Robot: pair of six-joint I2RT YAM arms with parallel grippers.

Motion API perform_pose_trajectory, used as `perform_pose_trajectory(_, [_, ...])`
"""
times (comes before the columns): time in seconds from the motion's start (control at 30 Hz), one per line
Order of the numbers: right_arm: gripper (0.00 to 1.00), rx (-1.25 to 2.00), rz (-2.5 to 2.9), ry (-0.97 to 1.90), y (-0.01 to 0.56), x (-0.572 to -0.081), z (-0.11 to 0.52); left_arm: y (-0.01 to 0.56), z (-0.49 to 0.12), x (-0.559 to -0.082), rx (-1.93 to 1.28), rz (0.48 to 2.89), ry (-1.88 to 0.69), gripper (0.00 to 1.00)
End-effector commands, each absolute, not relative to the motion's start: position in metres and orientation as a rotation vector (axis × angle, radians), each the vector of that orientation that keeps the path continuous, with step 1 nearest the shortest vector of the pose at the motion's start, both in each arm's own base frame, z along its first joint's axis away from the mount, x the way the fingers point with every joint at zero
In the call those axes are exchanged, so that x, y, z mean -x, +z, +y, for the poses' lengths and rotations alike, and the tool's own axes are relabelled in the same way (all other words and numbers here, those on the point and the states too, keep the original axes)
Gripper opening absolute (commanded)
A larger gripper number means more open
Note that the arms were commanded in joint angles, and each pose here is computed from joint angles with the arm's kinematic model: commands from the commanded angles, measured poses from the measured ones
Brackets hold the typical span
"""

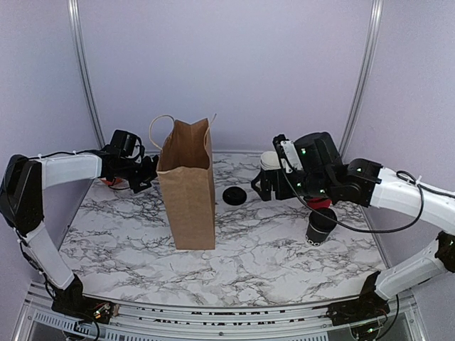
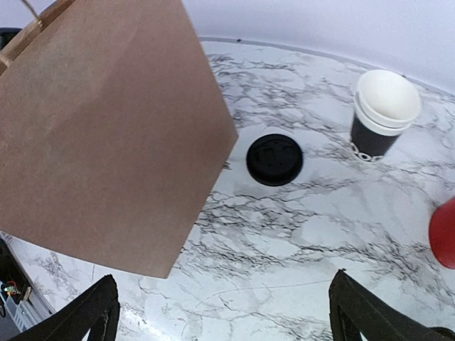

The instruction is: Pack the takeout coffee

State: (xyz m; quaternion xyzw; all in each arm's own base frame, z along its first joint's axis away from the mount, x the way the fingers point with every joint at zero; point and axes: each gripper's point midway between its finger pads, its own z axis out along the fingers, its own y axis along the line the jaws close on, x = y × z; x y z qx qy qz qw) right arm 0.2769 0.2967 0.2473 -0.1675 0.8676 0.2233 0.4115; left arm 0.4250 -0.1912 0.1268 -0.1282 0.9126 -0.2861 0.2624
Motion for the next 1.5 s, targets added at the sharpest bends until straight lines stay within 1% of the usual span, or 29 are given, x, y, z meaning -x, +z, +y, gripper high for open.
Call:
perform_pose_trajectory(0.0, [0.99,0.282,2.262,0.389,0.237,-0.27,0.247,0.164,-0.175,-0.417,0.277,2.427,-0.717,0.91])
perform_pose_trajectory(0.2, [0.96,0.227,2.342,0.329,0.229,-0.259,0.217,0.18,-0.172,-0.399,0.216,2.413,-0.73,0.91])
perform_pose_trajectory(0.33, [0.94,0.177,2.433,0.24,0.213,-0.252,0.192,0.193,-0.165,-0.388,0.199,2.379,-0.707,0.91])
perform_pose_trajectory(0.53, [0.91,0.05,2.549,0.148,0.19,-0.238,0.146,0.186,-0.152,-0.37,0.209,2.36,-0.642,0.91])
perform_pose_trajectory(0.67, [0.9,-0.053,2.545,0.108,0.197,-0.237,0.115,0.188,-0.149,-0.366,0.189,2.339,-0.619,0.91])
perform_pose_trajectory(0.83, [0.91,-0.105,2.589,0.032,0.178,-0.238,0.09,0.19,-0.143,-0.368,0.18,2.319,-0.572,0.92])
perform_pose_trajectory(0.97, [0.9,-0.102,2.613,0.075,0.166,-0.243,0.088,0.187,-0.142,-0.368,0.177,2.328,-0.572,0.92])
perform_pose_trajectory(1.2, [0.87,-0.062,2.614,0.093,0.164,-0.256,0.098,0.189,-0.137,-0.367,0.178,2.316,-0.546,0.92])
perform_pose_trajectory(1.47, [0.87,-0.047,2.613,0.033,0.161,-0.266,0.096,0.192,-0.136,-0.366,0.176,2.31,-0.54,0.92])
